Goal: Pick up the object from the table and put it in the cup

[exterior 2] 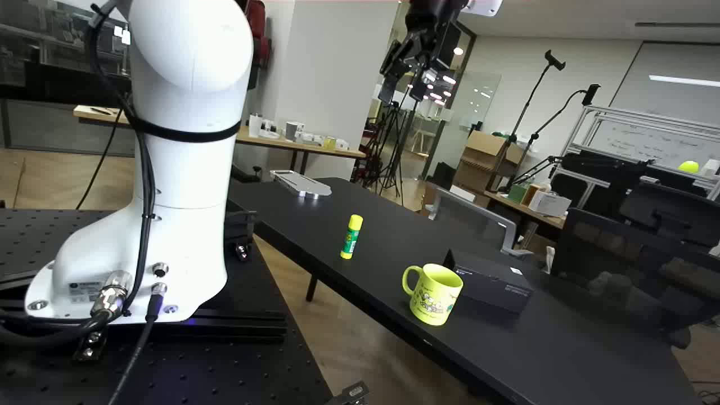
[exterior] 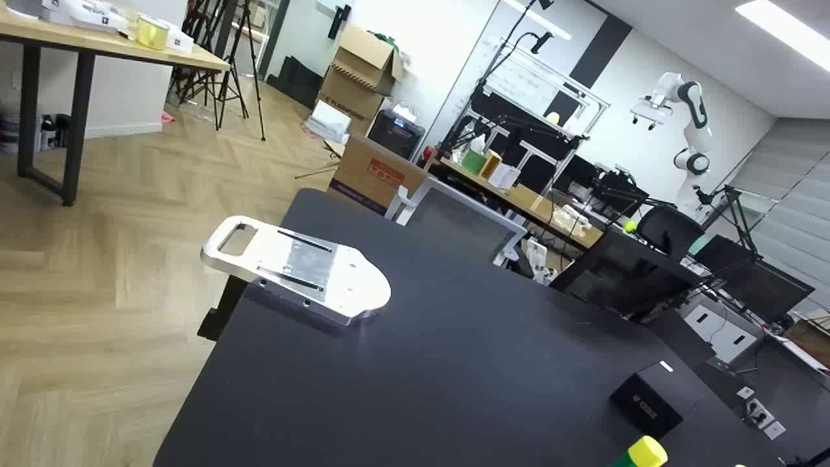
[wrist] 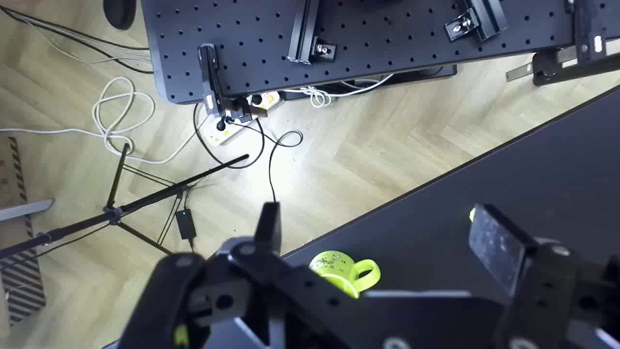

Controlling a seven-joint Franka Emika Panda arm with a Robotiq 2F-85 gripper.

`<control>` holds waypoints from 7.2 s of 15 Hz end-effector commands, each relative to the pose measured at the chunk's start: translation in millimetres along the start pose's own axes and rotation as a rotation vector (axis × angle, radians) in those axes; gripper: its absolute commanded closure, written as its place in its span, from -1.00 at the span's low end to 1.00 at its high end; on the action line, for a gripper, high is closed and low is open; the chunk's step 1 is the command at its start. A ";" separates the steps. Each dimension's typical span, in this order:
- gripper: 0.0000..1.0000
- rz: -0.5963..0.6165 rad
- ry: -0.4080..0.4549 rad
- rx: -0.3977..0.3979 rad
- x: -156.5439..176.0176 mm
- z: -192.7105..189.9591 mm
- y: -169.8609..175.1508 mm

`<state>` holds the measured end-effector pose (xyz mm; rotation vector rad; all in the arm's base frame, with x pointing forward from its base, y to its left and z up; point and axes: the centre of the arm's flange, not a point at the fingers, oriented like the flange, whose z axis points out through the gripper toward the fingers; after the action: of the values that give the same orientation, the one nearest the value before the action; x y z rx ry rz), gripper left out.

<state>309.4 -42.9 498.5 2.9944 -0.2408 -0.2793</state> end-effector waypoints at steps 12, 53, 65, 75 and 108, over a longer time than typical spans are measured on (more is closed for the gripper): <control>-1.00 0.024 0.075 0.055 45.6 10.7 -13.7; -1.00 -0.153 0.013 0.107 129.4 265.5 -186.9; 0.07 -0.157 0.067 0.128 133.8 260.0 -196.8; 0.81 -0.089 0.181 0.152 133.3 159.5 -147.3; 0.81 0.087 0.066 0.202 230.6 182.4 75.7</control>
<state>470.2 -171.6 296.5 3.1542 -0.4444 -0.1978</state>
